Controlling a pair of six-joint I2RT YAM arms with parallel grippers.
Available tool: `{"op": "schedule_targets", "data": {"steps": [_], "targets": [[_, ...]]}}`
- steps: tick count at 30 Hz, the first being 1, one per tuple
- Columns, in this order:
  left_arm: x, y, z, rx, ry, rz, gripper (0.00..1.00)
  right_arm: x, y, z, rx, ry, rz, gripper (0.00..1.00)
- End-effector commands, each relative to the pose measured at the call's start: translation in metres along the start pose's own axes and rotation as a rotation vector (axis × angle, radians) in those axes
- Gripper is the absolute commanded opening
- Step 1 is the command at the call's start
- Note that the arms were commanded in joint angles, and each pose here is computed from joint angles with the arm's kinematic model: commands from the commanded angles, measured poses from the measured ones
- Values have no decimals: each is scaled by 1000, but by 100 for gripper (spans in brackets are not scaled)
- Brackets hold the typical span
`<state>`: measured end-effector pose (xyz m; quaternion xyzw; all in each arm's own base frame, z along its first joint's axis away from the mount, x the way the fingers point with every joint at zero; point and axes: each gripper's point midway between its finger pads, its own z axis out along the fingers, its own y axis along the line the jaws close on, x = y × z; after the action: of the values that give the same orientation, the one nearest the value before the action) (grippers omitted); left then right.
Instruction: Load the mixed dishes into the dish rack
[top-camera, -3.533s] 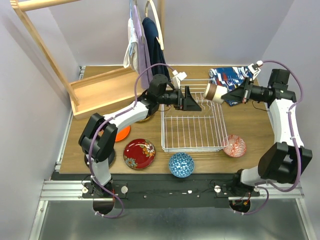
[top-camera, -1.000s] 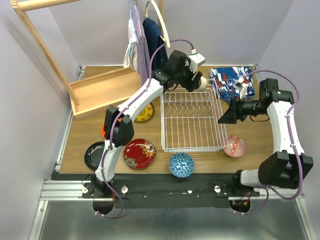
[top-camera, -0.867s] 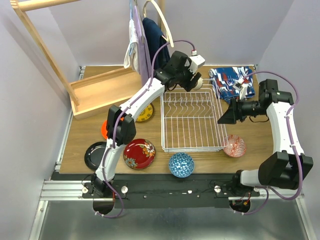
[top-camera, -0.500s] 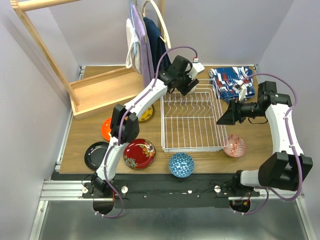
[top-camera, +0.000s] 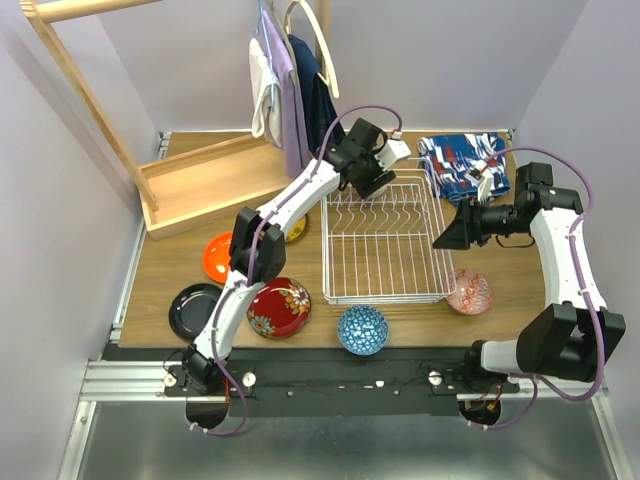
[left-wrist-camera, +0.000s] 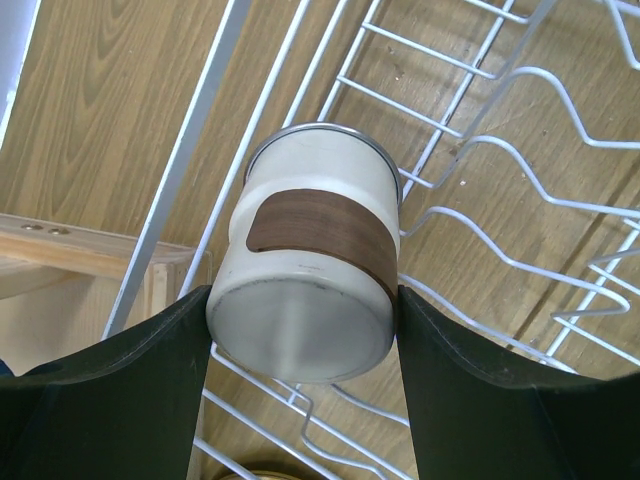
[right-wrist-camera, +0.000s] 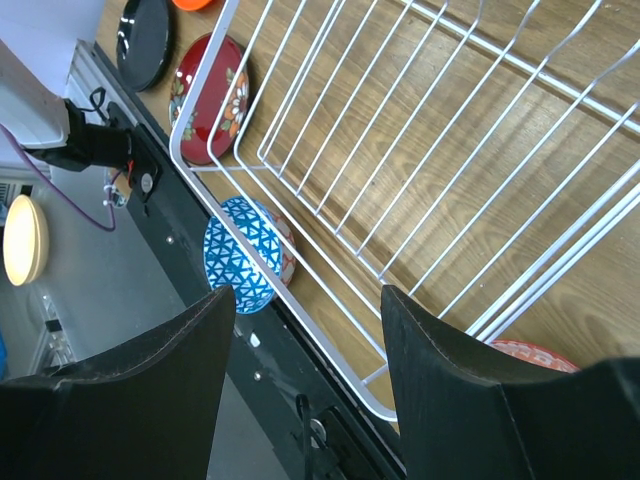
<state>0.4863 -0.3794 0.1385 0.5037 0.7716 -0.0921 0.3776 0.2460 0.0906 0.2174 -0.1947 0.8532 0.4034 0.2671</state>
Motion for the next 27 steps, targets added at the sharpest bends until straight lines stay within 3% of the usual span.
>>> {"op": "schedule_targets", "data": {"steps": [1,5,16,27], "targets": [[-5,-10,4,28,11,175,61,0,0,2,-9,-8,-12,68],[-6,-9,7,34,20,268,65,1,-1,4,-18,-4,-11,68],[-16,-15,16,7,-1,320,93,1,0,4,-21,-12,-14,67],[-54,-14,-7,-54,-110,334,99,1,-2,8,-33,-22,4,67]]}}
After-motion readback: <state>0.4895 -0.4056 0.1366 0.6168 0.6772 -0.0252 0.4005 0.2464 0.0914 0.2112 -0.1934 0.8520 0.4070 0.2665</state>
